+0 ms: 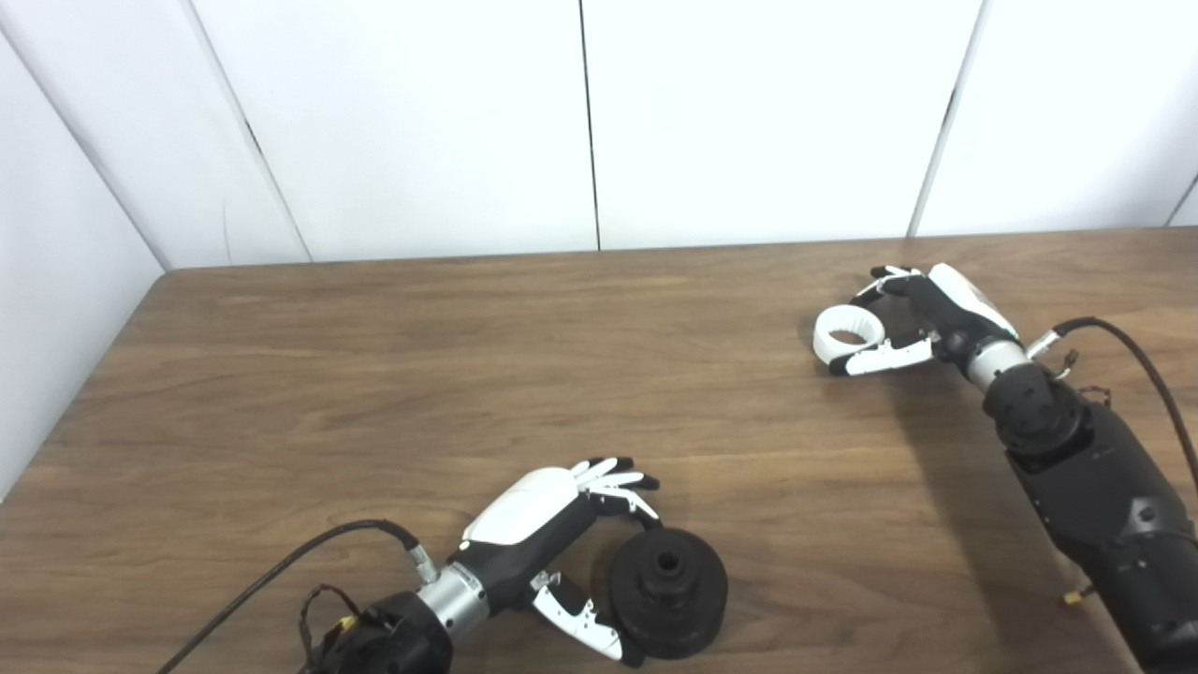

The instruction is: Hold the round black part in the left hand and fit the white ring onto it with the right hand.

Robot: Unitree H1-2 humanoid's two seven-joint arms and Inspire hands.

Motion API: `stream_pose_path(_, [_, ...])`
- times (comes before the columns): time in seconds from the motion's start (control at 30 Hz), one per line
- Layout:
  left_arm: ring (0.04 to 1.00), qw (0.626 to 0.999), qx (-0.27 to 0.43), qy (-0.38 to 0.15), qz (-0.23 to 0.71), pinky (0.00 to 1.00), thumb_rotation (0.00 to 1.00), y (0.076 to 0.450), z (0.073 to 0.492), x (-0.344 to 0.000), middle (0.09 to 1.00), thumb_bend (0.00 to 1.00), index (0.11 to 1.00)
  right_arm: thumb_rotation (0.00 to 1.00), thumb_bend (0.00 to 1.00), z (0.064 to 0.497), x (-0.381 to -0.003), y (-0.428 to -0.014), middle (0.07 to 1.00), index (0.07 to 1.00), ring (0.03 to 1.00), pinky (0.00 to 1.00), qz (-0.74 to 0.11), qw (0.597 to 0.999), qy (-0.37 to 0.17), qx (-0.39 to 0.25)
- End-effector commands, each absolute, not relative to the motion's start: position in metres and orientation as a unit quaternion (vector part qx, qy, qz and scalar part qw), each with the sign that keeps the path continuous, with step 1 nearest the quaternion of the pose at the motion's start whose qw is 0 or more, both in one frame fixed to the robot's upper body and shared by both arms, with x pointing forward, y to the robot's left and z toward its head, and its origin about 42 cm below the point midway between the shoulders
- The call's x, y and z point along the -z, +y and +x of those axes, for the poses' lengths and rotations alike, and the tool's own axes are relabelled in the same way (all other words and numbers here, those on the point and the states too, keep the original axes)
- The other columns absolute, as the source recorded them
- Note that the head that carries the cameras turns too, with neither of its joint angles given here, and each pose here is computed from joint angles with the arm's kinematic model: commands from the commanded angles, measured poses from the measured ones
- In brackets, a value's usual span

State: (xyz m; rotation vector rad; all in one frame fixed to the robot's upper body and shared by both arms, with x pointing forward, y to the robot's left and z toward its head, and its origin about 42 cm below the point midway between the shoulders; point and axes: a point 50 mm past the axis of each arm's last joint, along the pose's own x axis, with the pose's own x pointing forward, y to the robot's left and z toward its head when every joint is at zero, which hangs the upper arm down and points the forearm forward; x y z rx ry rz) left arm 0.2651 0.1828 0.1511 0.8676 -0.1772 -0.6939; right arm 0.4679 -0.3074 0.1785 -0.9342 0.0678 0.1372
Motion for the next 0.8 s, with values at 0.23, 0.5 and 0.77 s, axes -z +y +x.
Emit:
stream_pose_path(0.23, [0.990,0.847,0.317,-0.115,0.411,1.00,0.25,0.1814,0.2730,-0.1697,0.913,0.83,0.601,0.26,0.93,0.4773,-0.2044,-0.3102,0.925,0.610,1.000,0.97,-0.449,0.892,-0.015,-0.046])
stream_pose_path(0.5, [0.987,0.847,0.315,-0.115,0.413,1.00,0.25,0.1808,0.2728,-0.1694,0.910,0.83,0.598,0.26,0.90,0.4766,-0.2030,-0.3080,0.916,0.599,1.000,0.96,-0.454,0.890,-0.021,-0.041])
stream_pose_path(0.77, [0.988,0.848,0.315,-0.115,0.411,1.00,0.25,0.1808,0.2726,-0.1687,0.913,0.82,0.605,0.25,0.77,0.4762,-0.2026,-0.3090,0.903,0.555,0.994,0.96,-0.442,0.896,-0.037,-0.032])
